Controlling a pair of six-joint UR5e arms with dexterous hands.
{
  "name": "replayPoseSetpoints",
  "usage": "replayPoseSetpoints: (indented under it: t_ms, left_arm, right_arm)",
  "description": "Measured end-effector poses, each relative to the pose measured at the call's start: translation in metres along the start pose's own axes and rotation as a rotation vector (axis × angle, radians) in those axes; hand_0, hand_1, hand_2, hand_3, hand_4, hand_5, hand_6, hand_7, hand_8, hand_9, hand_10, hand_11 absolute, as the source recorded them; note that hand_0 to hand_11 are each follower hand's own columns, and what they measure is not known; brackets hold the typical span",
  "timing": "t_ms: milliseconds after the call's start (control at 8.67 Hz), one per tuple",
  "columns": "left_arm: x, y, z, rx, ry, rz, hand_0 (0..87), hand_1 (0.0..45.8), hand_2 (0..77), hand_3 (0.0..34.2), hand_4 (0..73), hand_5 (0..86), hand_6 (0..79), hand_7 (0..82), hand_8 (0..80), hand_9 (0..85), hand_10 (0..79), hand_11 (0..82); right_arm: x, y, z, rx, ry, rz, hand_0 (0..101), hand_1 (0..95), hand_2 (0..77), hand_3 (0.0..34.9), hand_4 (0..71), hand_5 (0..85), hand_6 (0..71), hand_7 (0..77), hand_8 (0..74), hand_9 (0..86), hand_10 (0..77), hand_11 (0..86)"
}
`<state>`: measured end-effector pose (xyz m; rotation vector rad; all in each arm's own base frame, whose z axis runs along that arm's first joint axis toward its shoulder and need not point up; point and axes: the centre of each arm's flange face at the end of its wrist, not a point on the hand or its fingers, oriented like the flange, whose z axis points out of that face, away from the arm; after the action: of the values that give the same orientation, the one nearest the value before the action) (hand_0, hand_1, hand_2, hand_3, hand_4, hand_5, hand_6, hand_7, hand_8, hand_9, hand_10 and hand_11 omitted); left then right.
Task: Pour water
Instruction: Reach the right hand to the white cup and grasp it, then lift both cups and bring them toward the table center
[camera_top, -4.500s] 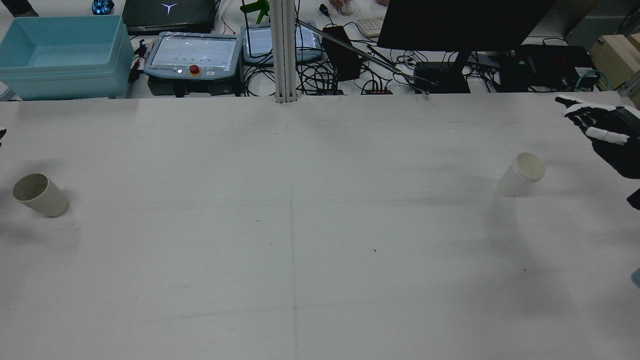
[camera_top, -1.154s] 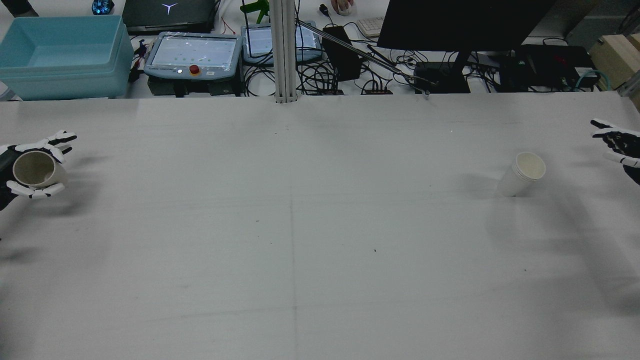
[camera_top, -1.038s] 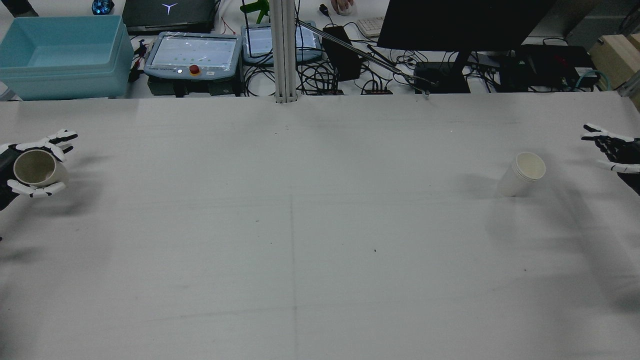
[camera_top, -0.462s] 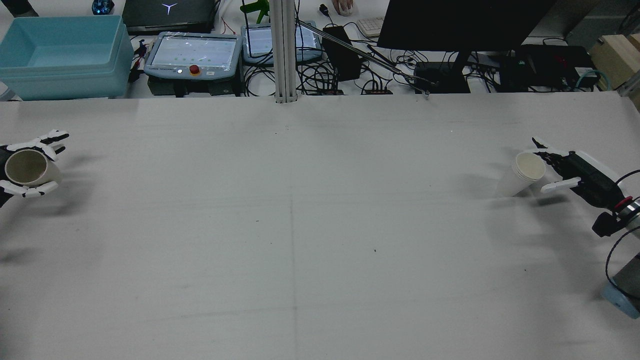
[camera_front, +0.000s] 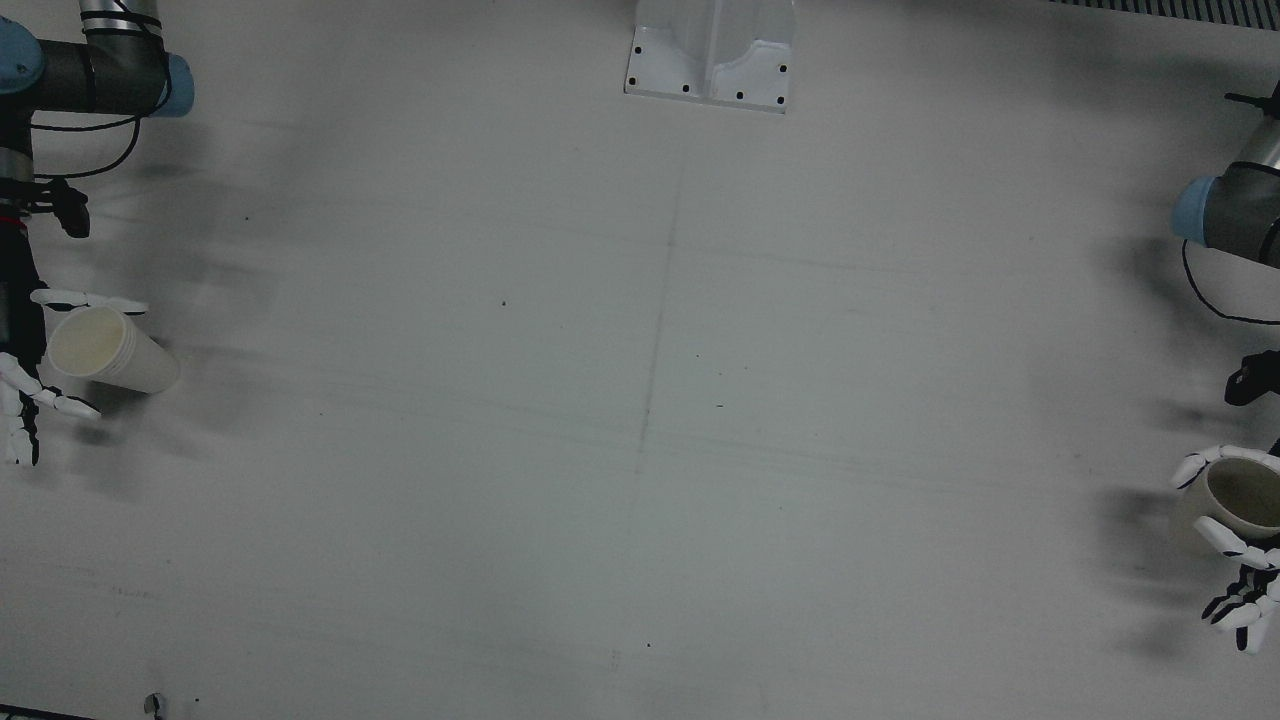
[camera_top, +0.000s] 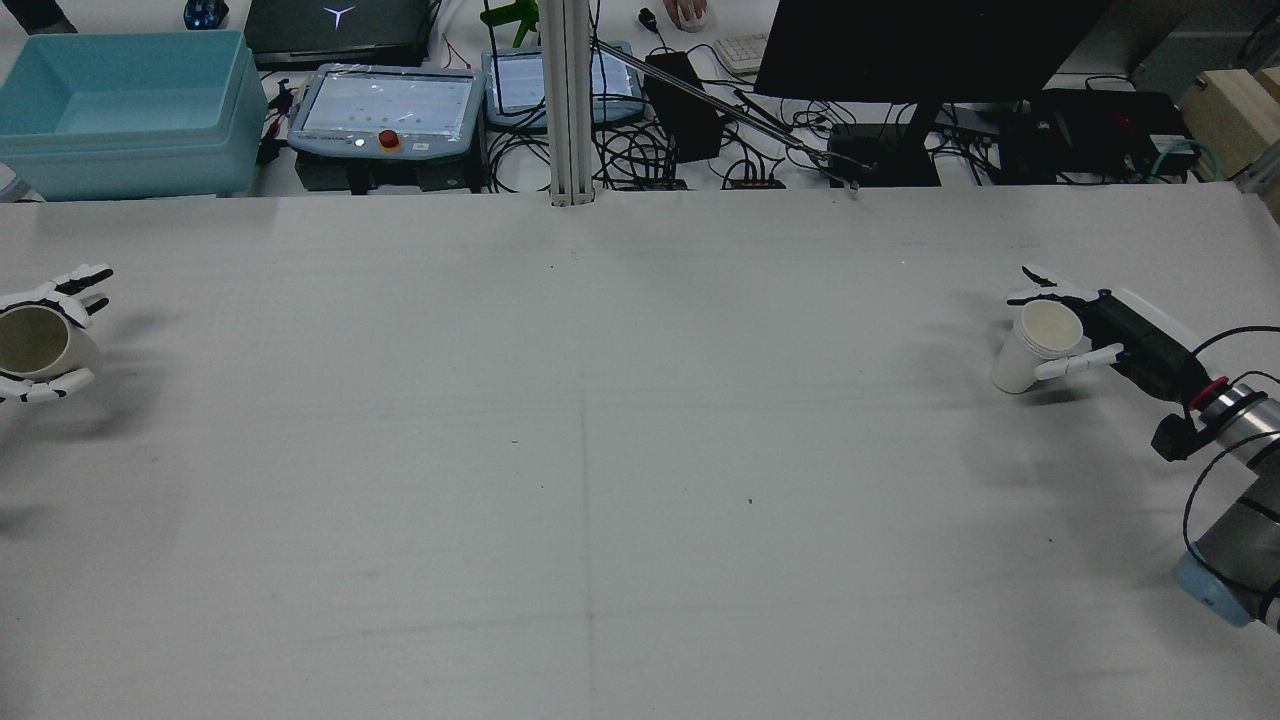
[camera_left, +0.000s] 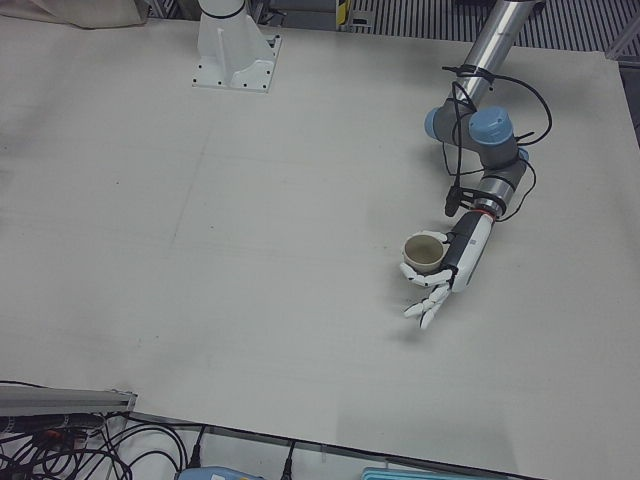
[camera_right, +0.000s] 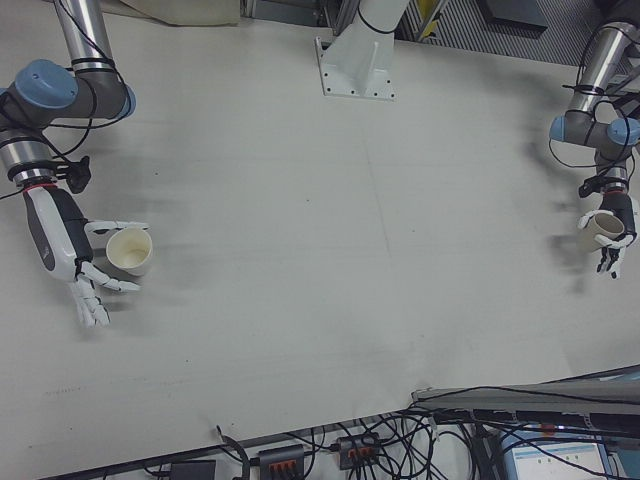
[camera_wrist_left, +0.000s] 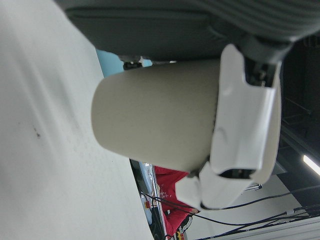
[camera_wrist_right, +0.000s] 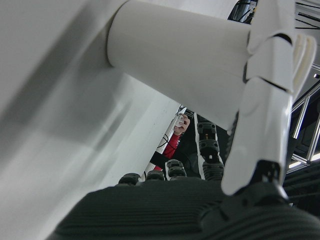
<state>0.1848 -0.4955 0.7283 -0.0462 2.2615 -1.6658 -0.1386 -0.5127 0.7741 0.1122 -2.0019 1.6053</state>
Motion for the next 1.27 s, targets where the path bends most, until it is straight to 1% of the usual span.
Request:
replayPoseSetpoints:
  t_ms: [115,231,346,462,577,692,808,923,1038,1154,1269]
  left_arm:
    - [0.002,-0.004,-0.008,-0.001,0.001,-0.001,69.4,22.9,37.6,0.2,51.8,38.2,15.8,14.7,4.9,5.5,8.2,14.2]
    - [0.004,-0.008,-0.016,-0.001,0.002,-0.001,69.4,22.9,37.6,0.2,51.8,38.2,15.8,14.7,4.9,5.5,8.2,14.2]
    - [0.005,-0.011,-0.023,0.001,0.001,0.000,68.6,22.9,37.6,0.2,51.8,38.2,15.8,14.7,4.9,5.5,8.2,14.2]
    - [0.006,-0.013,-0.026,0.002,0.001,0.001,68.6,22.9,37.6,0.2,51.8,38.2,15.8,14.7,4.9,5.5,8.2,14.2]
    - [0.006,-0.014,-0.028,0.002,0.001,0.001,68.6,22.9,38.2,0.2,51.8,38.2,14.7,14.7,4.9,5.5,8.2,14.2]
    - [0.007,-0.013,-0.028,0.000,0.002,0.001,68.6,22.9,38.2,0.2,51.3,38.2,14.7,14.7,4.9,5.5,8.2,14.2]
    - [0.007,-0.009,-0.026,-0.006,0.003,-0.002,68.6,22.9,38.2,0.2,51.3,38.2,14.7,14.7,4.9,5.5,8.2,14.2]
    - [0.008,-0.001,-0.021,-0.012,0.005,-0.005,68.9,22.4,38.2,0.1,51.3,38.2,14.7,14.7,4.9,5.5,8.2,14.2]
    - [0.012,0.019,-0.012,-0.018,0.006,-0.009,69.0,22.4,38.2,0.1,51.3,38.2,15.8,15.8,4.9,5.5,8.2,14.2]
    - [0.016,0.047,0.001,-0.023,0.005,-0.010,71.0,22.4,38.2,0.0,51.3,38.2,17.5,15.8,4.9,5.5,8.2,14.2]
    - [0.018,0.087,0.017,-0.032,-0.004,-0.013,70.9,22.4,38.2,0.0,51.3,38.2,17.5,15.8,4.9,5.5,8.2,14.2]
  right_arm:
    - [-0.004,0.016,0.007,-0.011,0.000,-0.017,57,23.5,10.4,0.0,14.2,18.0,4.9,9.3,0.5,0.5,0.5,0.5]
    - [-0.003,0.026,0.010,-0.012,0.007,-0.028,57,23.5,10.4,0.0,14.2,18.0,4.9,9.3,0.5,1.1,0.5,0.5]
    - [0.001,0.033,0.013,-0.006,0.023,-0.036,62,27.3,18.5,0.0,21.3,25.6,12.0,20.7,2.7,1.1,0.5,0.5]
    - [0.003,0.040,0.016,0.002,0.037,-0.043,62,27.3,18.5,0.0,21.3,25.6,12.0,20.7,2.7,1.1,0.5,0.5]
    - [0.003,0.045,0.017,0.006,0.044,-0.046,77,24.5,28.4,0.0,30.5,32.2,25.1,32.7,15.3,19.1,10.9,15.3]
    - [0.000,0.048,0.019,0.008,0.042,-0.044,77,24.5,28.4,0.0,30.5,32.2,25.1,32.7,15.3,19.1,10.9,15.3]
    - [-0.012,0.054,0.020,0.002,0.018,-0.036,80,24.0,30.5,0.0,30.5,34.4,34.4,42.0,26.7,29.5,22.4,26.7]
    - [-0.030,0.060,0.021,-0.007,-0.016,-0.014,80,23.5,34.4,1.3,24.0,43.1,36.5,54.5,33.3,46.9,26.7,34.4]
    - [-0.054,0.063,0.021,-0.006,-0.057,0.030,80,23.5,34.4,1.3,24.0,43.1,36.5,54.5,33.3,46.9,26.7,40.4]
    - [-0.078,0.065,0.021,0.003,-0.091,0.067,80,22.9,34.9,0.7,18.5,48.0,39.3,50.7,32.2,44.2,27.8,45.3]
    - [-0.112,0.076,0.022,0.016,-0.133,0.103,80,22.9,34.9,0.6,20.2,48.5,39.3,49.6,32.2,41.5,28.4,45.3]
